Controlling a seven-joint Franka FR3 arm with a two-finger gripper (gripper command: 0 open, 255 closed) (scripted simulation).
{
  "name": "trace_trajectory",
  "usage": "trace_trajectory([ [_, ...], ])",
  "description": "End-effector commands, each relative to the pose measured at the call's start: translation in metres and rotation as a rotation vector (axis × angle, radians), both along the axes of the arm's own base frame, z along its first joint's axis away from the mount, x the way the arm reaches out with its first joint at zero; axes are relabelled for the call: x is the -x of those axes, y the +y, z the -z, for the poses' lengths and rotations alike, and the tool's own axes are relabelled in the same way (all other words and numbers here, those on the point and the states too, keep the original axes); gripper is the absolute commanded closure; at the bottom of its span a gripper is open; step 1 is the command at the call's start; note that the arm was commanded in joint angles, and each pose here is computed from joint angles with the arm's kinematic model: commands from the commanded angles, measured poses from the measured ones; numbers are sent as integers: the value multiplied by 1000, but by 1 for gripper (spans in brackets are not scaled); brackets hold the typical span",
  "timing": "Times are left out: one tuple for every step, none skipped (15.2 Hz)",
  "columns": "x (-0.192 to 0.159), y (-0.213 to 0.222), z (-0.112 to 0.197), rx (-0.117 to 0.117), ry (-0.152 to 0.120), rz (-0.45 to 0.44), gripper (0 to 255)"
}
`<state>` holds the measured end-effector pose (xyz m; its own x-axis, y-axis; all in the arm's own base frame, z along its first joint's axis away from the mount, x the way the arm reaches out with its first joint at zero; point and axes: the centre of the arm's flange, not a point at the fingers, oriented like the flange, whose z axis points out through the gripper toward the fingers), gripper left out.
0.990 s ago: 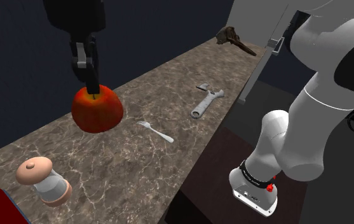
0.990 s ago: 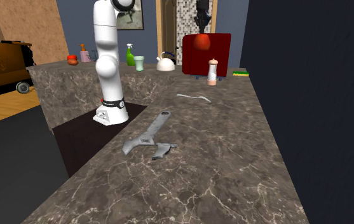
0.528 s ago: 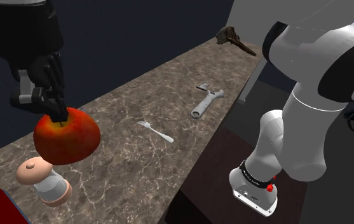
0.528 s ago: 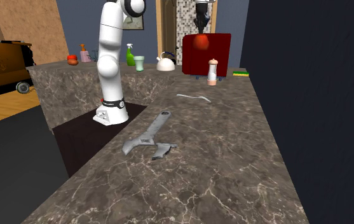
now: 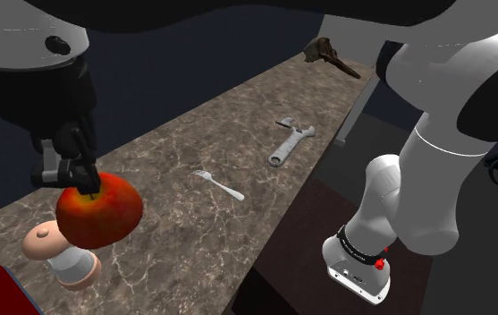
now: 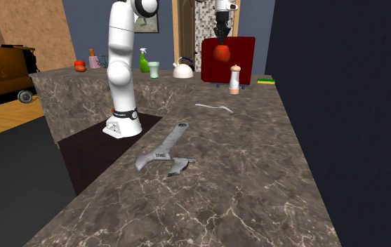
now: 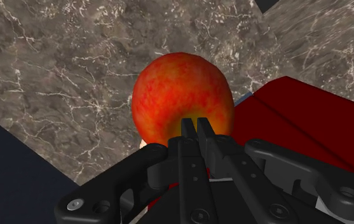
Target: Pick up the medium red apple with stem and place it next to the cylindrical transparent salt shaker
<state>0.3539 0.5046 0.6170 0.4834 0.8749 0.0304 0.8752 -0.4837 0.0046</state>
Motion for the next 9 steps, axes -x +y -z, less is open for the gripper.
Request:
trace_trajectory([
  [-1,-1,10,0,0,0,255],
  [-1,-1,16,0,0,0,255],
  [-1,-1,21,0,0,0,255],
  [-1,-1,26,0,0,0,255],
  [-1,-1,31,0,0,0,255],
  [-1,-1,37,0,0,0,255],
  [-1,-1,42,0,0,0,255],
  [-1,-1,47,0,0,0,255],
  [-1,-1,53,0,0,0,255],
])
